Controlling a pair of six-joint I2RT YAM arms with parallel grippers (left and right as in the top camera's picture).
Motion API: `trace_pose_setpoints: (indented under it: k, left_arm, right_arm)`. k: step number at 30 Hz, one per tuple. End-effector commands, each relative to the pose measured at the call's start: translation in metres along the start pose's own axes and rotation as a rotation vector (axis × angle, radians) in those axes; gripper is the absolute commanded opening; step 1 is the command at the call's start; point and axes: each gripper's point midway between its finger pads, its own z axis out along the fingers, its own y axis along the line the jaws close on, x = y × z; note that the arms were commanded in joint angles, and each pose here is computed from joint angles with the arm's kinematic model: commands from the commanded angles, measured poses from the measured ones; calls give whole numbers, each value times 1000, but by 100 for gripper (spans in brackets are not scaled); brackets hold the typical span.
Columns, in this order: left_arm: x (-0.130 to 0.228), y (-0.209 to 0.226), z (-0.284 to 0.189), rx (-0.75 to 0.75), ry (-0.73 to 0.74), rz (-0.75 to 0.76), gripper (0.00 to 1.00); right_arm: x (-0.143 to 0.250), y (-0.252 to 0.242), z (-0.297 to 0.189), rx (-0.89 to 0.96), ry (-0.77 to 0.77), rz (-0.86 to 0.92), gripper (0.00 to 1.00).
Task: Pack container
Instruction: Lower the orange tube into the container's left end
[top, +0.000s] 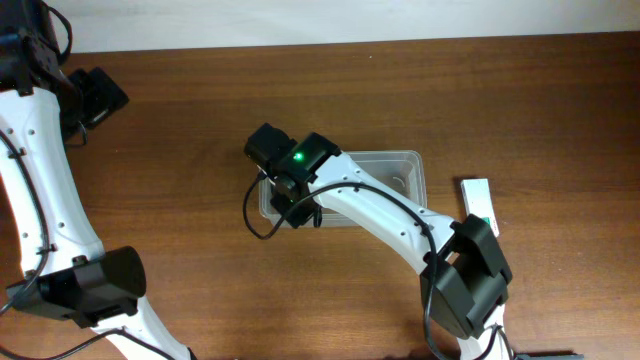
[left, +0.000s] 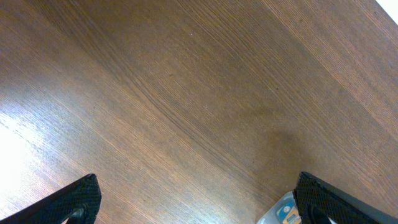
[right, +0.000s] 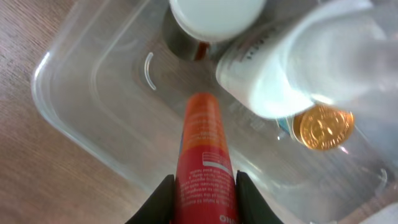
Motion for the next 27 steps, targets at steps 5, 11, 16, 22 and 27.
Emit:
trace_pose_setpoints:
  k: [5,11,16,22,27]
  left_arm:
    - [-1,1,-6,10,-16,12,100]
    - [-1,1,-6,10,-15,12,100]
    - [-1,0,-6,10,-16,12,100]
    - [-1,1,-6,10,-15,12,100]
    - [-1,1,-6,10,-15,12,100]
  right_arm:
    - [-5,13,6,-53,-8,-32,22]
    - [-6,14,7,-58,-10,-32,22]
    - [-6,14,7,-59,-10,-32,22]
    - [-6,14,7,-60,-9,-32,22]
    - [-3,15,11,-66,-1,-32,22]
